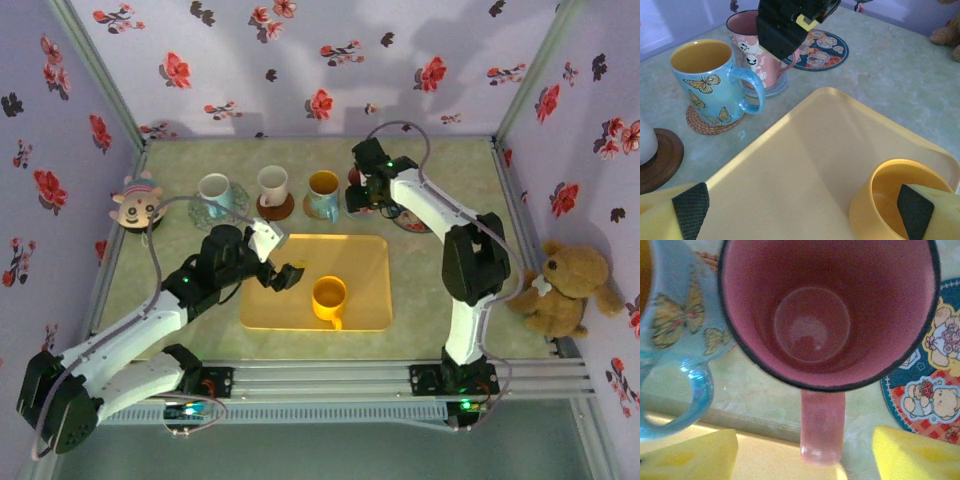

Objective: Place the cup by the coaster

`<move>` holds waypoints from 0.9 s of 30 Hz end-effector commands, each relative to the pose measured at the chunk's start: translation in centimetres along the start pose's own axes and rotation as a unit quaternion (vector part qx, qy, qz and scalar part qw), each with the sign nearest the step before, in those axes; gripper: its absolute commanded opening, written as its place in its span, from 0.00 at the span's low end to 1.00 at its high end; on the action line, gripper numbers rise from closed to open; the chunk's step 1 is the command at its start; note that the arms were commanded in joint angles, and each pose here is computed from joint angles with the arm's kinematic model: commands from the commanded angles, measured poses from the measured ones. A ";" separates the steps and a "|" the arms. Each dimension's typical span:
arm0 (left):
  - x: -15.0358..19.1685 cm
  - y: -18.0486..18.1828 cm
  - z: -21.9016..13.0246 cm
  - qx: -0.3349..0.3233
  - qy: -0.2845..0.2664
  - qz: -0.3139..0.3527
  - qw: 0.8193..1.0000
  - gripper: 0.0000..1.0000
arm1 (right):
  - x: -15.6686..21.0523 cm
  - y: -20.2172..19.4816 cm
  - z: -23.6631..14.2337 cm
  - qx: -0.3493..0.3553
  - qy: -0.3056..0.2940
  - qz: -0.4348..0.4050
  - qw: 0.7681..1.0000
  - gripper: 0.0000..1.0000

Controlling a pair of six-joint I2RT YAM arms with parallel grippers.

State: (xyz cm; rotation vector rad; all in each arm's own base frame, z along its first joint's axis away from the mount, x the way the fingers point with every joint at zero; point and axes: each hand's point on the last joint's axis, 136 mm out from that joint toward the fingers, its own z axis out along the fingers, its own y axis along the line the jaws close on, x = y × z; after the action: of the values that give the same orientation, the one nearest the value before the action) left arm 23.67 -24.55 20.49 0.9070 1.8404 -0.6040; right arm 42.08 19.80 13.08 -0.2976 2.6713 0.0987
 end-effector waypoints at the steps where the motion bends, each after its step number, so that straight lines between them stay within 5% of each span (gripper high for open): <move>1: -1.9 0.4 -1.2 -0.013 -0.019 0.005 1.000 1.00 | -0.3 0.2 -3.6 -0.022 -0.020 0.005 1.000 0.82; 7: -2.8 0.1 -2.5 -0.010 -0.020 0.020 1.000 1.00 | -0.1 0.3 -7.3 -0.036 -0.043 -0.001 0.998 0.99; 16: -3.0 -0.4 -4.9 -0.012 -0.017 0.026 0.999 1.00 | 1.6 1.8 -13.0 -0.099 -0.054 -0.025 0.993 1.00; 27: -1.0 -2.5 -7.9 0.024 0.010 0.035 0.999 1.00 | 9.3 3.3 -16.2 -0.123 -0.040 -0.090 0.988 1.00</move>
State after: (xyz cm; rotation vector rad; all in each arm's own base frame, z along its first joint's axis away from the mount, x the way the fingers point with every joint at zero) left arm 18.95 -20.68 25.18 0.9560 1.7898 -0.5703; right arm 28.74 19.40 24.15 -0.5192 2.5179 0.3769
